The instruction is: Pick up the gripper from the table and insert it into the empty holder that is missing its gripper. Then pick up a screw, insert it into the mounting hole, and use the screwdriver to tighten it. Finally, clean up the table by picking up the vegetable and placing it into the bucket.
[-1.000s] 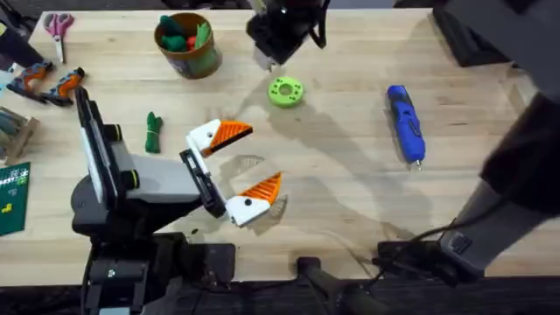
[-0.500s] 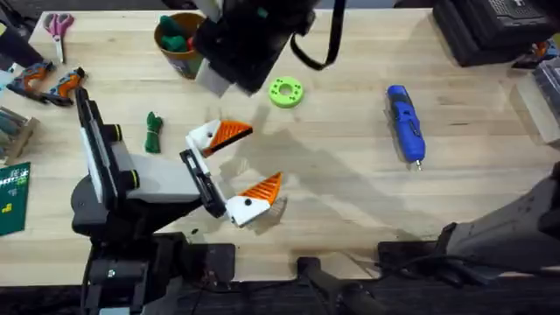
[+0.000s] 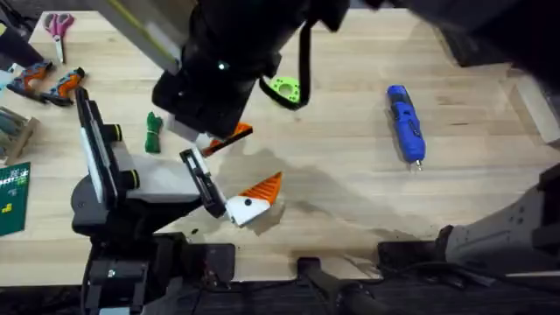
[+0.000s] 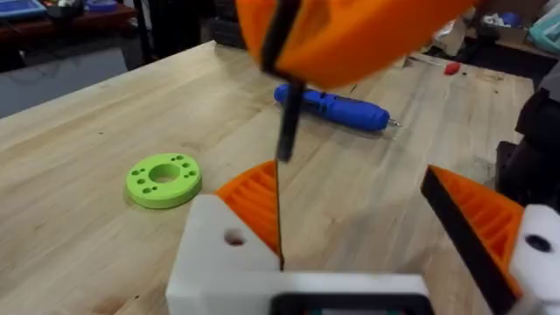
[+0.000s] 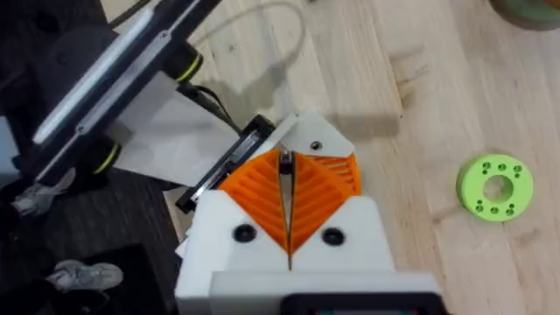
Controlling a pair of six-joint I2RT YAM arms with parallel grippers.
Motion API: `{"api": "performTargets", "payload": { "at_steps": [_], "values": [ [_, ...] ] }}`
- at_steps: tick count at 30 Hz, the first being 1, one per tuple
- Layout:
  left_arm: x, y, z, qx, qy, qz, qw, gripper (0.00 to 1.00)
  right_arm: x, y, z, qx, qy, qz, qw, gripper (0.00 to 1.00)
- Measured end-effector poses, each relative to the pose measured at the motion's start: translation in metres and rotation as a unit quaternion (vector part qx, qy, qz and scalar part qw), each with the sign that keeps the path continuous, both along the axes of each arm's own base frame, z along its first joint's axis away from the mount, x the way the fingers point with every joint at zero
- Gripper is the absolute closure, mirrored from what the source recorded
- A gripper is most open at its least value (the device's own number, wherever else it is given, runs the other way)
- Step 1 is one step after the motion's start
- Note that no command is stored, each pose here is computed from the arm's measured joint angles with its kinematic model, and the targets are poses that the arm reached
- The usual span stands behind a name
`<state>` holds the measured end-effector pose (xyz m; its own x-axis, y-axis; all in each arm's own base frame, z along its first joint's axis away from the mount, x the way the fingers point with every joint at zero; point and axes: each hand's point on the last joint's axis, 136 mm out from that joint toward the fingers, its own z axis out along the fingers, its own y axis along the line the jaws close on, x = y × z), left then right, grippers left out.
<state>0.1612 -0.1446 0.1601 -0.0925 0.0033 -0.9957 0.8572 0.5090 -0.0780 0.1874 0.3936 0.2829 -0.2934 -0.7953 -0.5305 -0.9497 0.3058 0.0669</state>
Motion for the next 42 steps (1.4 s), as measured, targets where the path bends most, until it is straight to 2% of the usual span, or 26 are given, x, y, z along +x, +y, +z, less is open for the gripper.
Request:
{"api": "performTargets", "payload": {
  "at_steps": [8,18,32,36,42],
  "values": [
    [0.0,0.0,0.0,0.0,0.0,0.0,1.0,0.014,0.005,0.004,-0.017,-0.02,0.003,-0.003,1.0,0.996],
    [0.0,0.0,0.0,0.0,0.0,0.0,1.0,0.015,0.018,-0.001,-0.023,-0.042,-0.018,-0.021,0.999,0.996],
    [0.0,0.0,0.0,0.0,0.0,0.0,1.0,0.014,0.019,-0.005,-0.026,-0.051,-0.017,-0.025,0.998,0.996],
    [0.0,0.0,0.0,0.0,0.0,0.0,1.0,0.014,0.021,-0.002,-0.039,-0.064,-0.009,-0.024,0.998,0.996],
    [0.0,0.0,0.0,0.0,0.0,0.0,1.0,0.014,0.02,-0.001,-0.04,-0.065,-0.009,-0.023,0.998,0.996]
  ]
}}
